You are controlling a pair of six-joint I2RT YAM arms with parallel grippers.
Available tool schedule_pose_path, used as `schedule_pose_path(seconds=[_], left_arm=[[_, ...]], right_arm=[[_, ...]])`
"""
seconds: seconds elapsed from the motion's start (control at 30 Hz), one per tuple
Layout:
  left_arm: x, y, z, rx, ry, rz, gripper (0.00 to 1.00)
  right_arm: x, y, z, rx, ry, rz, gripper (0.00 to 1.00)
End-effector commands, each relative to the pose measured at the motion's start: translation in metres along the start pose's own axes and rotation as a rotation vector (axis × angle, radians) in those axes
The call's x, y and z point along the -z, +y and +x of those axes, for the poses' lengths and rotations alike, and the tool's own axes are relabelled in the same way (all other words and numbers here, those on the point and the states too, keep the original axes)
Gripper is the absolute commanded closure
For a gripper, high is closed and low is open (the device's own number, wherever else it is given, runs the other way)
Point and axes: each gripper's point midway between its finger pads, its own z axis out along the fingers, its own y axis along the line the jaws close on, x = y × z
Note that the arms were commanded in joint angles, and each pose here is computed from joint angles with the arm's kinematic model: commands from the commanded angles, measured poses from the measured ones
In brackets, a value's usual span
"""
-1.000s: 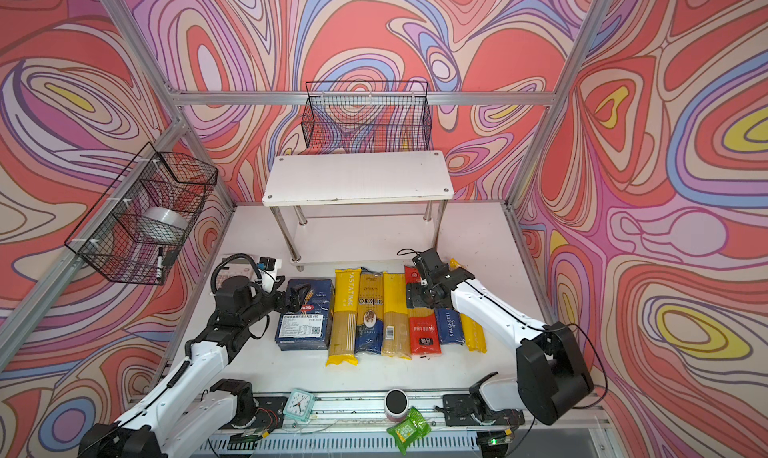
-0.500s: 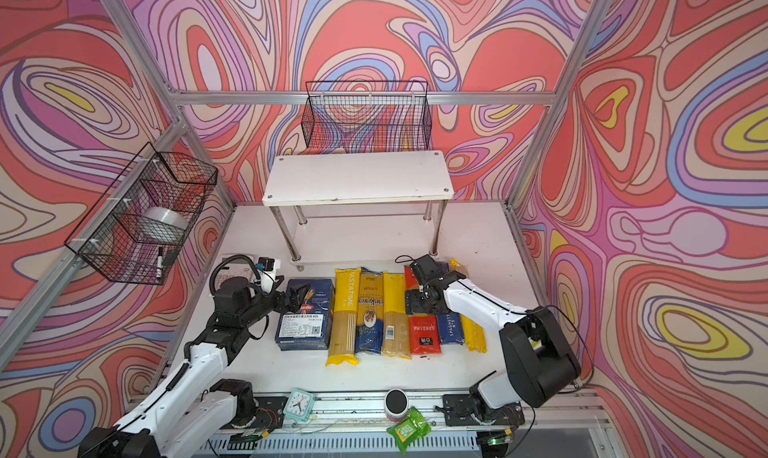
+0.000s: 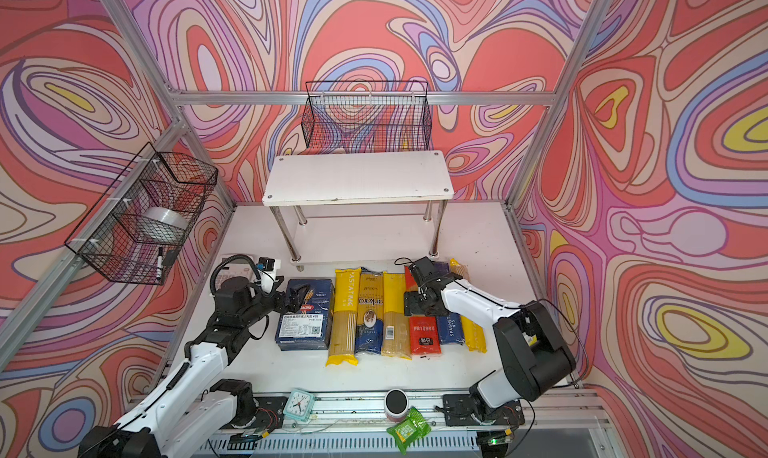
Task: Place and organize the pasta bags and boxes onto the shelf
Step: 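Lower the right gripper onto the red-and-clear spaghetti bag while the left gripper lowers, then close the right gripper on the red-and-clear spaghetti bag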
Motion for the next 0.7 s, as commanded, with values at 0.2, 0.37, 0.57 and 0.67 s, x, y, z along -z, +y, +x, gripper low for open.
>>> schedule_pose_path(seconds=[0.2,0.37,0.57,0.67], left_arm=[[-0.001,0.001,-0.001,0.002,-0.002,-0.004,0.0],[-0.001,0.001,-0.001,0.001,-0.002,-0.005,0.0],[-0.002,0.001,-0.001,0.001,-0.003,-0.004,0.0],[-0.002,0.001,-0.001,0.001,-0.002,-0.006,0.0]], right_arm=[[-0.008,-0.038,0.017,-0.022,0.079,0.223,0.1],[-0.003,-0.032,0.013,-0.029,0.04,0.175,0.1],[-0.01,-0.024,0.016,-0.027,0.036,0.12,0.12],[-0.014,-0.019,0.019,-0.024,0.041,0.084,0.13]])
